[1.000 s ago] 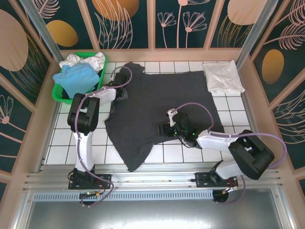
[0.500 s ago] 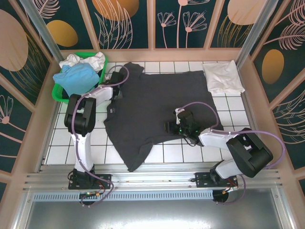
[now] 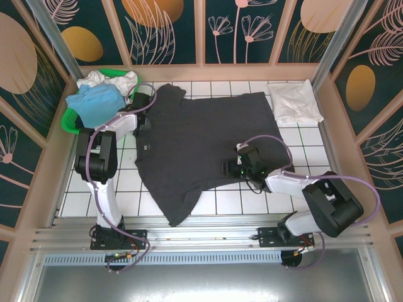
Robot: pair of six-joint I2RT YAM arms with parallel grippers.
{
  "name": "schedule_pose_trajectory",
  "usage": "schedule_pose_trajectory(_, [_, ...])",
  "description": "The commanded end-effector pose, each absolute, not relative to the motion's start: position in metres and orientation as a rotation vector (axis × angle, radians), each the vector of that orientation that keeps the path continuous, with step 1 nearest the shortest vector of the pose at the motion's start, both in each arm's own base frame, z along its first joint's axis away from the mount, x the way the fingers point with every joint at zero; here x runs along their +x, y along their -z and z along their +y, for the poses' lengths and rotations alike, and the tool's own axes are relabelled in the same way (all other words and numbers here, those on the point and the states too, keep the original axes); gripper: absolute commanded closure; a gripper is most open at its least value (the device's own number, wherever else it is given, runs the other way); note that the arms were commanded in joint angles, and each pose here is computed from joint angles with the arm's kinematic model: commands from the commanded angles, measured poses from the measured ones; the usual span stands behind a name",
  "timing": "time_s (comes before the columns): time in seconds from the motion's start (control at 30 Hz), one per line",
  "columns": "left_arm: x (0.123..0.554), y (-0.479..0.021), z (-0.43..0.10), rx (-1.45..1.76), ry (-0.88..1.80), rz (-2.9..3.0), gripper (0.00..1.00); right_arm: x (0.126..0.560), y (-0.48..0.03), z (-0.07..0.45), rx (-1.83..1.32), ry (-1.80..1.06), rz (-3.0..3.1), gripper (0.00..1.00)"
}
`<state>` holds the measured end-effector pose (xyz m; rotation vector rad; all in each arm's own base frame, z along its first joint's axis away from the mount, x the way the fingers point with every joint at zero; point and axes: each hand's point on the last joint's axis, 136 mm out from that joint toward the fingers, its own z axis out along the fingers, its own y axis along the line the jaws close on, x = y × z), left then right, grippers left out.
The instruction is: Fold and stack the t-shirts
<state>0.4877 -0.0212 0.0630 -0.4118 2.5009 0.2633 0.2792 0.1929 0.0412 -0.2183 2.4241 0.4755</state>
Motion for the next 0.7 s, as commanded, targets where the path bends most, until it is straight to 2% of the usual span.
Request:
schedule_pose_trajectory(0.0, [0.495, -0.106, -0.041, -0.351, -0.123, 2.434, 0.46, 0.289, -0.061, 0.186, -0.155, -0.446, 2.394, 0.39])
schedule_pose_trajectory(0.1, [0.487, -0.106, -0.067, -0.274, -0.026, 2.452, 0.48, 0.289, -0.074, 0.194, -0.17, -0.501, 2.359, 0.39])
schedule_pose_trajectory(0.17, [0.482, -0.105, -0.087, -0.231, 0.026, 2.454, 0.48, 0.281, -0.089, 0.214, -0.252, -0.636, 2.314, 0.39])
schedule_pose_trajectory(0.37, [0.479, -0.082, -0.156, -0.123, 0.319, 2.468, 0.49, 0.22, -0.122, 0.31, -0.761, -0.814, 2.106, 0.38])
schedule_pose_trajectory(0.5, [0.491, -0.04, -0.147, -0.189, 0.209, 2.526, 0.51, 0.177, -0.109, 0.351, -1.031, -0.783, 2.065, 0.38])
schedule_pose_trajectory(0.6, [0.501, -0.018, -0.139, -0.241, 0.127, 2.543, 0.5, 0.165, -0.088, 0.362, -1.118, -0.717, 2.096, 0.37])
schedule_pose_trajectory(0.67, [0.505, -0.007, -0.14, -0.247, 0.112, 2.565, 0.5, 0.158, -0.073, 0.366, -1.176, -0.666, 2.143, 0.41])
